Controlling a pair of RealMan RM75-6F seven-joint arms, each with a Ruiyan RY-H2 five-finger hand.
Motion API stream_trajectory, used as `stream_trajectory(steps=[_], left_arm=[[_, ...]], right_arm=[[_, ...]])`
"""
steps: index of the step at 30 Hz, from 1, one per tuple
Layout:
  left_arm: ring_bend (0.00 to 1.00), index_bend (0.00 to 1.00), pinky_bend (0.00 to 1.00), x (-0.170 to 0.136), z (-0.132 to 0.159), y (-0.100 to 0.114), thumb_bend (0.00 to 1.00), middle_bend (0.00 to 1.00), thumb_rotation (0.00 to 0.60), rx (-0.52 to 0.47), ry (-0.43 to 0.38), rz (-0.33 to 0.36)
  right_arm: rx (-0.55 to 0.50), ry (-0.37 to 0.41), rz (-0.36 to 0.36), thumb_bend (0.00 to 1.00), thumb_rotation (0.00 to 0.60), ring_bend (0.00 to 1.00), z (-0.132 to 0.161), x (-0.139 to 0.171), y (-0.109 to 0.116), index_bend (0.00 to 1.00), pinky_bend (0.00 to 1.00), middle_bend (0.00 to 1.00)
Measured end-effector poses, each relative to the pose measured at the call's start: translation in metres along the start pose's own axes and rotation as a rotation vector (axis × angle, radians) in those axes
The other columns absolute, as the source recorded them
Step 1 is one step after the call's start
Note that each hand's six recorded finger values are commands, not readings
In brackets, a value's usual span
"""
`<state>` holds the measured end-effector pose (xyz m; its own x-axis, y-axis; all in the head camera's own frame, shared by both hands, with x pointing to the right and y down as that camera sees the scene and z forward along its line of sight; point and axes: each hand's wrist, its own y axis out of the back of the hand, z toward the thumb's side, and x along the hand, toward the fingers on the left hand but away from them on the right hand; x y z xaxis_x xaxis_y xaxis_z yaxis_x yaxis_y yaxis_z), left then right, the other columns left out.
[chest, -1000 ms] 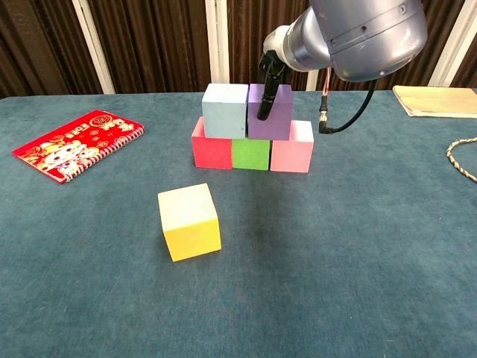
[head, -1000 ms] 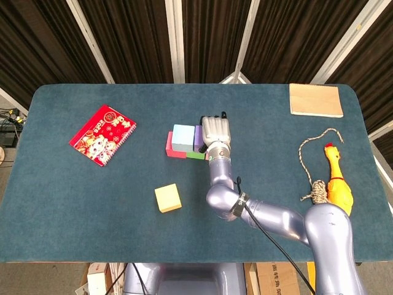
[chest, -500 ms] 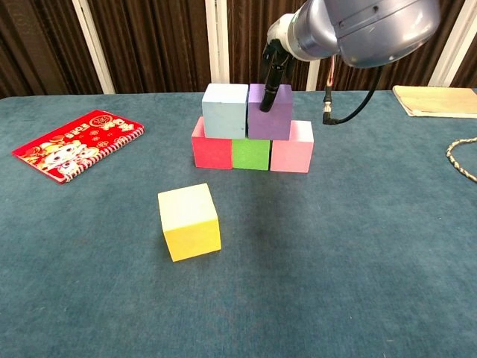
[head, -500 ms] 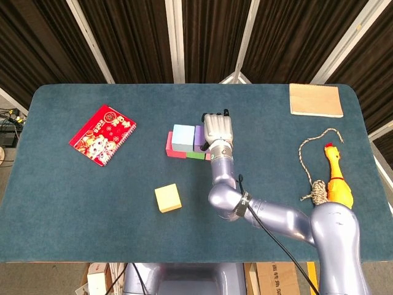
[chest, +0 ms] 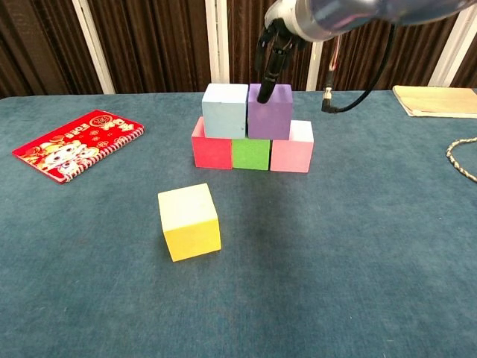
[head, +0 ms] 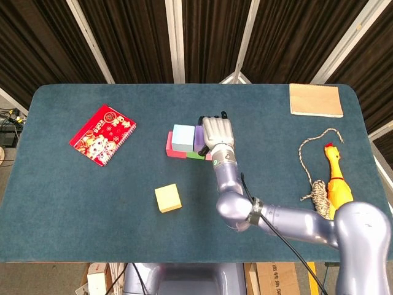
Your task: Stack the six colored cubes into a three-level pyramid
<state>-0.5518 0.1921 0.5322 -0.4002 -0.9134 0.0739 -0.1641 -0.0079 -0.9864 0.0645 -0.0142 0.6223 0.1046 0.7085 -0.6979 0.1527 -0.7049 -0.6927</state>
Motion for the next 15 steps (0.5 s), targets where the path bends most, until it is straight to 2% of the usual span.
stream_trajectory(steps=[8, 12, 15], left_arm=[[0.01, 0.16, 0.00, -0.003, 0.003, 0.003, 0.32, 0.10, 0.600, -0.028, -0.013, -0.006], [0.01, 0.16, 0.00, -0.005, 0.005, 0.002, 0.32, 0.10, 0.600, -0.031, -0.024, -0.014], [0.01, 0.16, 0.00, -0.006, 0.007, 0.001, 0.32, 0.10, 0.600, -0.033, -0.030, -0.022]], right_arm=[[-0.041, 0.105, -0.029, 0.13, 0.600, 0.21, -0.004, 0.049, 0.028, 0.28, 0.00, 0.30], [-0.057, 0.140, -0.054, 0.13, 0.600, 0.21, -0.020, 0.081, 0.041, 0.28, 0.00, 0.30], [-0.067, 0.152, -0.057, 0.13, 0.600, 0.21, -0.036, 0.101, 0.042, 0.28, 0.00, 0.30]])
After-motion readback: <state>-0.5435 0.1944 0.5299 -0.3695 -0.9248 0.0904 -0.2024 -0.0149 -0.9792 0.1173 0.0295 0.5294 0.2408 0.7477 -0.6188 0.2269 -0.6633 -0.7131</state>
